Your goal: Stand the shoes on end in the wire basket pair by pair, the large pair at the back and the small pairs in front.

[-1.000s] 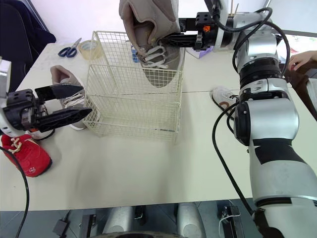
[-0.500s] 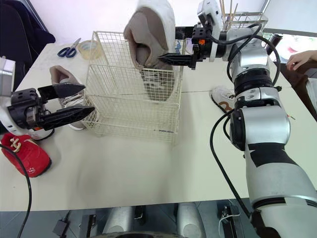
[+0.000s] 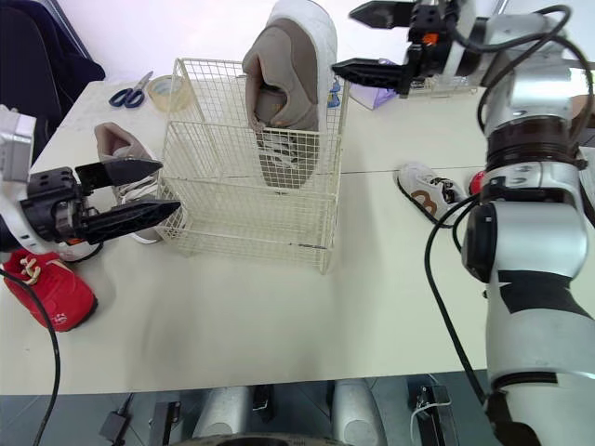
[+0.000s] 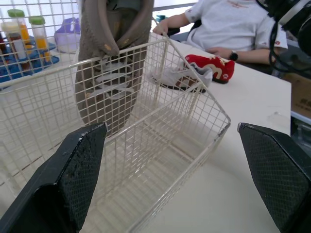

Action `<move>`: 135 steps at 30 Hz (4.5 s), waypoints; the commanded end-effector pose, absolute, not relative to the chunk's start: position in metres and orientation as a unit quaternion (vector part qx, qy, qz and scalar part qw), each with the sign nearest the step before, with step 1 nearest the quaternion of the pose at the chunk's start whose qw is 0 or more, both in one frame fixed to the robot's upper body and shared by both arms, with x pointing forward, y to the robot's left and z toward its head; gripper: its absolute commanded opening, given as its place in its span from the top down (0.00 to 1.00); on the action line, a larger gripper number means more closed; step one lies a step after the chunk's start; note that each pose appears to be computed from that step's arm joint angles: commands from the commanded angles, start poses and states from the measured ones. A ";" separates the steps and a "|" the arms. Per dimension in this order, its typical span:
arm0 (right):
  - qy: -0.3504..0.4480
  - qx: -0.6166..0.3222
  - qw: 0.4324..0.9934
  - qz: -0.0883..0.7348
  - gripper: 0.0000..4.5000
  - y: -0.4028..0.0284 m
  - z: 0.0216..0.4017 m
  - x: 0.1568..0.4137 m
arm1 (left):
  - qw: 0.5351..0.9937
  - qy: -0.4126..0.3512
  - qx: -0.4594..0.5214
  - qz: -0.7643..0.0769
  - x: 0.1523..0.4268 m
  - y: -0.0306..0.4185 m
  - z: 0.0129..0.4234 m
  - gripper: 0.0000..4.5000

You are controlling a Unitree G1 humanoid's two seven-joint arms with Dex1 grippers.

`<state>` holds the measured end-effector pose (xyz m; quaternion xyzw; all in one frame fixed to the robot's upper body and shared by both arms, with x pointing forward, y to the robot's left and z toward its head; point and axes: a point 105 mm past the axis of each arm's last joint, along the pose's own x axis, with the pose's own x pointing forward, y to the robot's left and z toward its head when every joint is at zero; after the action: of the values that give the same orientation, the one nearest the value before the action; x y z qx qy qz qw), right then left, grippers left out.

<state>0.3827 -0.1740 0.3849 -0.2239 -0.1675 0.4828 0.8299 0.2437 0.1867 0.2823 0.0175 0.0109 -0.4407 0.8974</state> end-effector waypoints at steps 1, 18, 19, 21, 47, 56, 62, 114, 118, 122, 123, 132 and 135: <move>-0.245 -0.222 0.838 0.434 0.01 -0.196 0.425 0.361 | 0.922 -0.039 -0.015 -0.386 0.244 0.217 0.312 0.00; -0.106 -0.137 0.577 0.798 0.01 -0.082 0.360 0.238 | 0.961 0.085 -0.211 -0.156 0.299 0.373 0.233 0.00; -0.095 -0.138 0.572 0.803 0.01 -0.081 0.356 0.235 | 0.957 0.093 -0.221 -0.162 0.305 0.371 0.229 0.00; -0.069 -0.158 0.571 0.803 0.01 -0.078 0.340 0.234 | 0.951 0.104 -0.233 -0.174 0.319 0.367 0.219 0.00; -0.059 -0.190 0.640 0.742 0.01 -0.077 0.325 0.240 | 0.916 0.249 -0.293 -0.117 0.387 0.317 0.127 0.00; -0.062 -0.194 0.657 0.726 0.00 -0.079 0.328 0.240 | 0.917 0.240 -0.303 -0.098 0.395 0.309 0.117 0.36; -0.062 -0.195 0.664 0.719 0.00 -0.079 0.328 0.243 | 0.919 0.220 -0.312 -0.102 0.395 0.314 0.128 0.79; -0.064 -0.168 0.836 0.519 0.00 -0.147 0.373 0.240 | 0.864 -0.435 0.065 -0.245 0.404 0.147 0.383 0.83; -0.067 -0.164 0.834 0.522 0.00 -0.144 0.372 0.240 | 0.863 -0.431 0.083 -0.249 0.407 0.135 0.375 0.83; -0.072 -0.161 0.834 0.523 0.00 -0.143 0.374 0.239 | 0.875 -0.405 0.092 -0.248 0.415 0.134 0.352 0.83; -0.072 -0.161 0.834 0.523 0.00 -0.143 0.374 0.239 | 0.879 -0.398 0.092 -0.245 0.417 0.136 0.346 0.83; -0.064 -0.140 0.831 0.534 0.00 -0.138 0.363 0.241 | 0.900 -0.350 0.075 -0.248 0.422 0.147 0.309 0.65; -0.057 -0.130 0.833 0.534 0.00 -0.137 0.356 0.243 | 0.901 -0.341 0.076 -0.258 0.420 0.147 0.306 0.35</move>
<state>0.2490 -0.1369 0.3478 -0.1246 -0.0290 0.5359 0.8345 0.4227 0.1481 0.3029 0.0748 -0.3391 -0.2509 0.9036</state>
